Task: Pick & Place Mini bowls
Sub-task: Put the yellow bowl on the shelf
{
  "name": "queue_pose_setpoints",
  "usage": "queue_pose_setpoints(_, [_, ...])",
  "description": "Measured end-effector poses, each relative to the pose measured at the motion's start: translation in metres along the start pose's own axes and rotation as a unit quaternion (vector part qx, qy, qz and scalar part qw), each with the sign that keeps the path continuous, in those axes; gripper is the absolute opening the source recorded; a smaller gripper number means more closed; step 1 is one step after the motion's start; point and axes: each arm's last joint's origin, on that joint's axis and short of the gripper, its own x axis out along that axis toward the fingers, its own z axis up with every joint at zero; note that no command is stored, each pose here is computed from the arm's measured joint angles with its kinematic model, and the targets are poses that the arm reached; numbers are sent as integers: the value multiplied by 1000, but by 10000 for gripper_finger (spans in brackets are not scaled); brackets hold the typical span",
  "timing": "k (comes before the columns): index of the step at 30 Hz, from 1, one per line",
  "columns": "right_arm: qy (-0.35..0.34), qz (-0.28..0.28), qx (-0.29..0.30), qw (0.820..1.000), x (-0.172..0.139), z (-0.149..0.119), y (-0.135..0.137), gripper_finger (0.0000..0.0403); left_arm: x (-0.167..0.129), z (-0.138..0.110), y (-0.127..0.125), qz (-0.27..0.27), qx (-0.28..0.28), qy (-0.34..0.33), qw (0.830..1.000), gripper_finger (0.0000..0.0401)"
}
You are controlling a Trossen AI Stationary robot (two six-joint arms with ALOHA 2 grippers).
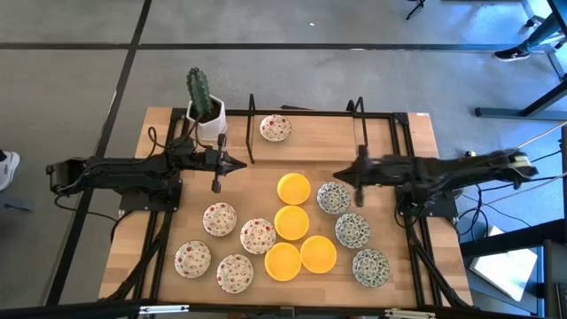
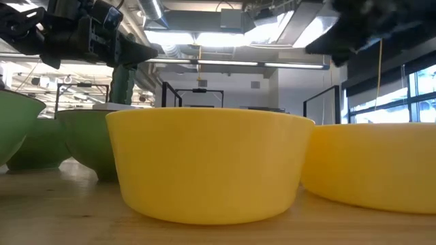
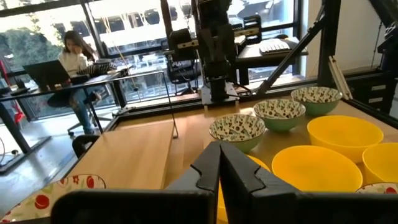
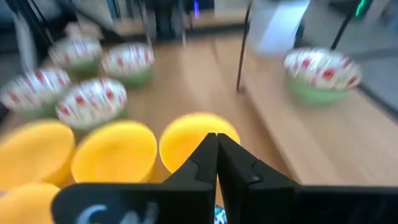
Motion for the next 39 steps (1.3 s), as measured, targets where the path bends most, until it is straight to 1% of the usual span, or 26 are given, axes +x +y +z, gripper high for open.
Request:
queue_pose_setpoints(2, [40,-6,-11,999,16,18,5,18,0,0,0,0,0,0,1000,3])
queue_pose_setpoints(4, [79,-10,-36,996,33,31,10,25,0,1,0,1,-4,-5,1000,2])
queue_pose_setpoints(6, [84,-8,-66,994,49,51,16,31,0,2,0,1,-13,-7,1000,3])
queue_pose_setpoints(9, [124,-9,-107,986,72,67,21,39,0,1,0,1,-17,-4,1000,7])
queue_pose_setpoints(12, [159,-12,-119,980,92,87,24,47,0,1,0,-1,-30,-2,1000,8])
queue_pose_setpoints(15, [225,2,-110,968,110,101,20,55,0,1,-1,-4,-43,-3,999,5])
queue_pose_setpoints(17, [275,7,-93,957,123,102,15,57,1,1,-3,-9,-43,-2,999,3])
queue_pose_setpoints(20, [316,15,-75,946,143,101,7,57,2,1,-5,-17,-43,-3,999,2])
queue_pose_setpoints(22, [334,20,-80,939,154,95,2,58,2,2,-7,-22,-43,-4,999,4])
queue_pose_setpoints(24, [355,22,-97,930,164,85,-3,64,2,2,-8,-26,-43,-4,999,7])
queue_pose_setpoints(26, [366,22,-102,925,171,79,-9,75,3,2,-9,-28,-43,-4,999,8])
queue_pose_setpoints(28, [375,24,-94,922,175,75,-16,93,3,2,-10,-31,-43,-4,999,7])
queue_pose_setpoints(30, [383,23,-70,921,178,72,-25,116,3,2,-10,-33,-43,-3,999,5])
queue_pose_setpoints(35, [379,34,13,925,180,73,-45,176,3,2,-11,-34,-43,-2,999,2])
queue_pose_setpoints(39, [389,13,64,919,178,71,-55,212,3,2,-11,-34,-39,-2,999,7])
